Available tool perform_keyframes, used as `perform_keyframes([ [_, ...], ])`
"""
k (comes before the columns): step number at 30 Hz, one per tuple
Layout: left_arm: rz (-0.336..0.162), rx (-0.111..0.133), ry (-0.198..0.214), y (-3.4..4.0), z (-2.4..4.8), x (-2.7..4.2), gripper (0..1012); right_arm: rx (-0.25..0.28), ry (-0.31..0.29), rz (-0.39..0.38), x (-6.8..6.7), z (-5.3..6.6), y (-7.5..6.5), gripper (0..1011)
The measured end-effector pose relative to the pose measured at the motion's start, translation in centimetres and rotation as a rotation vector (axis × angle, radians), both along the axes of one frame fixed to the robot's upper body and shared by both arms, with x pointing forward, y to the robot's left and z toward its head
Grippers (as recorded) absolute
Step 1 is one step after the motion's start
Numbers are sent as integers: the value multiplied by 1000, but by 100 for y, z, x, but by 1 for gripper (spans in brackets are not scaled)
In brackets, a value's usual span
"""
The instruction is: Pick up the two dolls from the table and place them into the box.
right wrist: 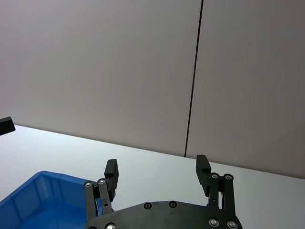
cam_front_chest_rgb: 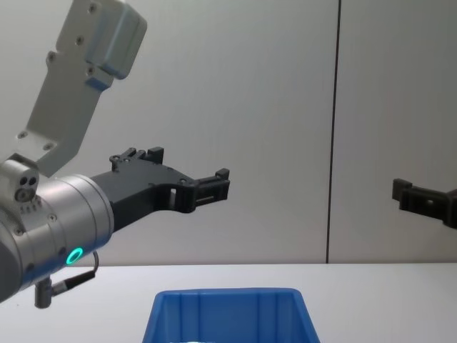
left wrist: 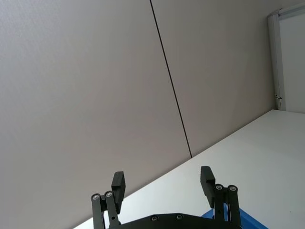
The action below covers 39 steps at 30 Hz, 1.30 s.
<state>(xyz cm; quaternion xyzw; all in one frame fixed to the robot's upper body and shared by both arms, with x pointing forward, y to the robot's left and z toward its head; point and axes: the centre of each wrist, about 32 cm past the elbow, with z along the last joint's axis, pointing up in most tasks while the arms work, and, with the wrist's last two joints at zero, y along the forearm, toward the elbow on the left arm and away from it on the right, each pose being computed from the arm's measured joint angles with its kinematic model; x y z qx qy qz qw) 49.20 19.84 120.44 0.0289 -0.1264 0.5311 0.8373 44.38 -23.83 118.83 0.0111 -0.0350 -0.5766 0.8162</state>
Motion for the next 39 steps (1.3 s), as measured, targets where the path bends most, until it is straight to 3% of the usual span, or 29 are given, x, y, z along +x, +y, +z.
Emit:
perform_keyframes([
  [13,0,0,0,0,0,0,1001,-29,70,8,21,-76,-224,1001],
  [24,0,0,0,0,0,0,1001,-88,195,39,-72,-218,-575,1001],
  [39,0,0,0,0,0,0,1001,-155,311,97,-170,-397,-792,1001],
])
